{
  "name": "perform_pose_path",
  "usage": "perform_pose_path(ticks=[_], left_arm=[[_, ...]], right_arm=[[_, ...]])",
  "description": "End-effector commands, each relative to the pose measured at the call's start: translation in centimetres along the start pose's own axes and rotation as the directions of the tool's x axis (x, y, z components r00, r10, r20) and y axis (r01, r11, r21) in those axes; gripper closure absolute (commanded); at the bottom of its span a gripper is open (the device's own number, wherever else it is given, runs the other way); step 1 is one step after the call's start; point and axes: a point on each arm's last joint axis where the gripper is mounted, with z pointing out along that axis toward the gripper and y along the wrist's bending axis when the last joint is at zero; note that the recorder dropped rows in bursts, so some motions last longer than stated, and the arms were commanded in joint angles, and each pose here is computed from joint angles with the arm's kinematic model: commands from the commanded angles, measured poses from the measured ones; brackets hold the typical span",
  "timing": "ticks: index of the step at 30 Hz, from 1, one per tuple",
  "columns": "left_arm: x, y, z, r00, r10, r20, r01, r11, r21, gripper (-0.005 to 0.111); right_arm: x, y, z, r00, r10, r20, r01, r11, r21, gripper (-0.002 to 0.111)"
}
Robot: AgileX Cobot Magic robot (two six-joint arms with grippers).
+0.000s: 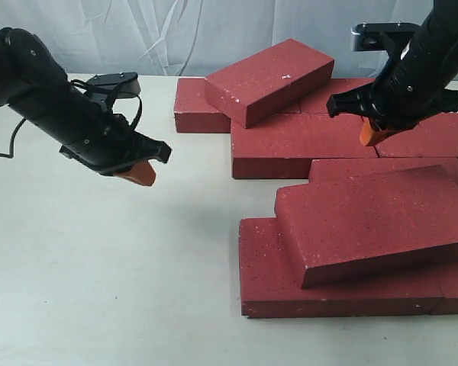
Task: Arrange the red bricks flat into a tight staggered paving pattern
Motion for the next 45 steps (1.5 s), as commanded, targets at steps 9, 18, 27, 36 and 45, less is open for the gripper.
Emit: perform_pose_path(ticks=[9, 18, 27, 36, 45], left_arm=[[1.7, -6.6, -0.5, 0.980, 0.198, -0.006, -0.198, 0.980, -0.014, 0.107], [3.0, -11.2, 0.8, 0.951, 0.308, 0.030, -0.307, 0.951, -0.028, 0.107], [3.0, -12.0, 1.7, 0.946, 0.320, 0.049, -0.319, 0.947, -0.022, 0.107], [3.4, -12.6, 2.1, 0.958, 0.282, 0.042, -0.283, 0.959, 0.015, 0.107], [5.3, -14.2, 6.3, 0.954, 0.297, -0.039, -0.294, 0.953, 0.069, 0.107]], right_arm=[[1.1, -2.4, -2.2, 1.000, -0.027, -0.016, 0.029, 0.982, 0.187, 0.109], [2.1, -8.1, -2.9, 0.989, 0.138, -0.054, -0.121, 0.961, 0.248, 0.109], [5.6, -11.3, -0.7, 0.956, 0.264, -0.129, -0.225, 0.940, 0.257, 0.109], [6.0, -10.9, 0.1, 0.957, 0.261, -0.128, -0.225, 0.944, 0.242, 0.109], [7.0, -10.9, 1.1, 0.954, 0.259, -0.150, -0.219, 0.945, 0.241, 0.109]])
